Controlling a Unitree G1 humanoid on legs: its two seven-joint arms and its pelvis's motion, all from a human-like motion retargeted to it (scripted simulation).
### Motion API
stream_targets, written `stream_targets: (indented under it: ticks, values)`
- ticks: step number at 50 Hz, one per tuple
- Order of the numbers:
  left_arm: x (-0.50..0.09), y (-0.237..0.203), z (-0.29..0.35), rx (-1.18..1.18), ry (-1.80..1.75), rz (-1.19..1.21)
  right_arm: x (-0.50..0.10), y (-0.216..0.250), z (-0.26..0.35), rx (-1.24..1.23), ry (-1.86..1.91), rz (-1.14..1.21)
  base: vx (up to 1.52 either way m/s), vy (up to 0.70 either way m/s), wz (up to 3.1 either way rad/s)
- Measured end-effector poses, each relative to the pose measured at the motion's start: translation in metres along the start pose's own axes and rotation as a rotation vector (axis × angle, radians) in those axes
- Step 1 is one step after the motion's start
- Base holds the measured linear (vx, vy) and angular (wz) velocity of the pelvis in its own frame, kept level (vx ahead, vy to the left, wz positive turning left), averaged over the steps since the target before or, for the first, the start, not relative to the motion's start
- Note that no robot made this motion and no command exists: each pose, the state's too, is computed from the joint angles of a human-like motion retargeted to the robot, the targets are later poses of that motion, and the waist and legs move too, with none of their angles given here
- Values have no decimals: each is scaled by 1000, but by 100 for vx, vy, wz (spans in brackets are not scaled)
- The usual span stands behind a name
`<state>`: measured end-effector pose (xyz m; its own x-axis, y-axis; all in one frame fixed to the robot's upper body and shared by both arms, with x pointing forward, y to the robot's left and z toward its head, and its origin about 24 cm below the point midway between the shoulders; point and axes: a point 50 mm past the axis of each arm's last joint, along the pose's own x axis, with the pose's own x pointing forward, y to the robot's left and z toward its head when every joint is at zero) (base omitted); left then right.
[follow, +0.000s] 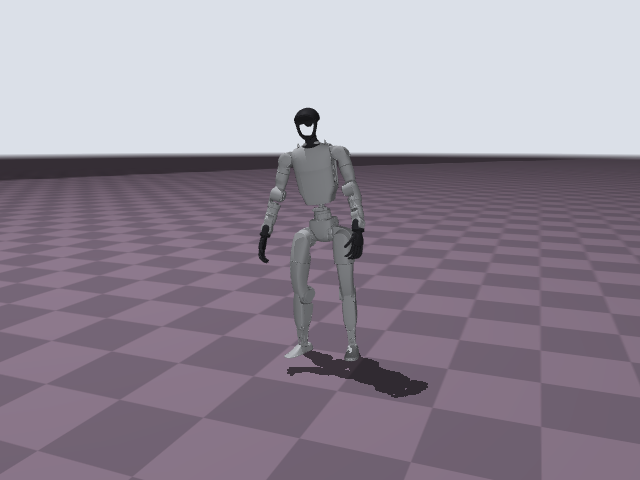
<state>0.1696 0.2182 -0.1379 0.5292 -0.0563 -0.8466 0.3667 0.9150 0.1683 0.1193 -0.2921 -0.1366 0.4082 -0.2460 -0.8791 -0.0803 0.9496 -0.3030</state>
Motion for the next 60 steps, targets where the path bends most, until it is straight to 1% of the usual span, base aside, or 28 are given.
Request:
stream_targets:
  ticks: [3, 5, 11, 12, 13, 14, 17, 20, 22, 25, 31, 38, 44, 48, 54, 55, 58, 60]
  values:
    - [-2, -6, -10, 40, 18, -23, 1, -8, 14, 32, -51, -45, 1, 17, -23]
    - [-5, -6, -20, 123, 43, -25, 1, -11, 25, 114, -118, -75, 2, 18, -16]
    - [-12, 3, -39, 202, 93, 51, 0, -10, 40, 318, -249, -125, 2, 26, 11]
    - [-13, 6, -39, 171, 89, 73, 0, -9, 39, 314, -247, -128, 0, 34, 13]
    - [-12, 10, -36, 55, 72, 97, 0, -8, 35, 254, -208, -133, -1, 37, 9]
    - [-12, 13, -34, 0, 56, 116, 0, -7, 33, 224, -192, -137, -1, 40, 5]
    - [-13, 21, -27, -53, 8, 162, 0, -6, 29, 180, -182, -144, -3, 46, 4]
    - [-12, 19, -23, 10, -20, 185, -1, -7, 28, 187, -201, -149, -4, 56, 9]
    - [-11, 14, -24, 127, -5, 189, -1, -8, 28, 233, -222, -151, -6, 61, 12]
    - [-8, 11, -19, 8, 0, 164, 0, -7, 18, 145, -120, -160, -6, 60, 5]
    - [-6, 8, -24, 97, 112, 89, 1, 16, 9, 156, -83, -67, -4, 48, -3]
    - [-6, 20, -14, 4, 58, 163, 1, 30, 15, 144, -135, -44, -5, 25, 14]
    - [-5, 25, -1, -5, 0, 135, 1, 37, 10, 121, -118, 17, -5, 14, -4]
    - [-2, 18, 6, -13, -37, 90, 0, 28, 3, 69, -90, 31, -5, 15, -29]
    - [1, -3, 5, 21, -47, -7, -1, -5, 8, 19, -77, -28, -5, 16, -12]
    - [0, -5, 2, 35, -41, -16, -1, -11, 11, 18, -83, -48, -3, 14, -17]
    - [-4, -7, -16, 182, 4, -14, -2, -21, 25, 118, -161, -103, -1, 14, -13]
    - [-8, -4, -26, 66, 33, -8, -1, -26, 26, 100, -134, -145, 1, 17, -1]
